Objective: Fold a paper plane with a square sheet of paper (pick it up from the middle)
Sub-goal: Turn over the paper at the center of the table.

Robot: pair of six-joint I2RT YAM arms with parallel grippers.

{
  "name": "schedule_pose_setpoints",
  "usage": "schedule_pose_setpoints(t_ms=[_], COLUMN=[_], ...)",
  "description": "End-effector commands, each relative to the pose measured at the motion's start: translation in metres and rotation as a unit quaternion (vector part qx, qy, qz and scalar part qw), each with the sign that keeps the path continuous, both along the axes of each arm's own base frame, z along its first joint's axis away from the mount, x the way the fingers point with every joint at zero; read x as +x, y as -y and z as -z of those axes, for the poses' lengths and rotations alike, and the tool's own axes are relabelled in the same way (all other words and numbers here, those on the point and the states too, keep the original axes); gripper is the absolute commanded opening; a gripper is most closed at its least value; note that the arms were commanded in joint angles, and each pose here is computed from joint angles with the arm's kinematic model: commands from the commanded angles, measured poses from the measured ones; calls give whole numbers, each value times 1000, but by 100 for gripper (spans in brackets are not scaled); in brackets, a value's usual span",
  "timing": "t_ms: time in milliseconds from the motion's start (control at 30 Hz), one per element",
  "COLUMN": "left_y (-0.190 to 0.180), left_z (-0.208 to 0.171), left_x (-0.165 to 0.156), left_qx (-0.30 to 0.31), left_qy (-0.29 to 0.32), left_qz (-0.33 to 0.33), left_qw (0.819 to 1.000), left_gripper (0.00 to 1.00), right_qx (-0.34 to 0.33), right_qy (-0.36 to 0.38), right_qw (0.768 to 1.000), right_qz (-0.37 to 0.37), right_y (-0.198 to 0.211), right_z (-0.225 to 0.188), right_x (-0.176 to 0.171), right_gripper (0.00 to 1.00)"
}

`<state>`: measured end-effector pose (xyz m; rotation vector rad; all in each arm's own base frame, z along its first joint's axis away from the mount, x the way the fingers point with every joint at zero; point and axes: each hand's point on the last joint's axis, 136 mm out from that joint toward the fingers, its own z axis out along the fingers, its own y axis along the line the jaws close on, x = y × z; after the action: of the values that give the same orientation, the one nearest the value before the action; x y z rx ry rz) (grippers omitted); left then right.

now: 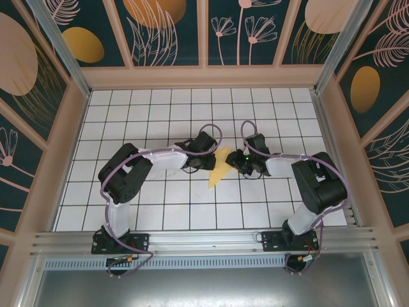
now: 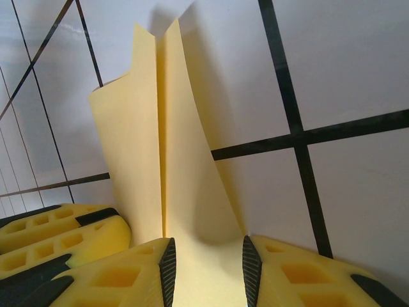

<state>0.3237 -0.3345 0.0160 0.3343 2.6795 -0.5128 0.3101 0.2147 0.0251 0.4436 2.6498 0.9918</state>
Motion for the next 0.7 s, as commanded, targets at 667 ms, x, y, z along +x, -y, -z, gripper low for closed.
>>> schedule_pose_setpoints(t_ms=[667], left_y=[-3], left_z=[11], left_x=[-8], left_qx=[-10], left_qy=[-22], left_qz=[8], left_qw=[1000], left_gripper=[18], right_qx=[59], right_qy=[19], right_qw=[997], right_qz=[-36], right_y=[-29], right_z=[-17], right_x=[2], right_gripper=[37])
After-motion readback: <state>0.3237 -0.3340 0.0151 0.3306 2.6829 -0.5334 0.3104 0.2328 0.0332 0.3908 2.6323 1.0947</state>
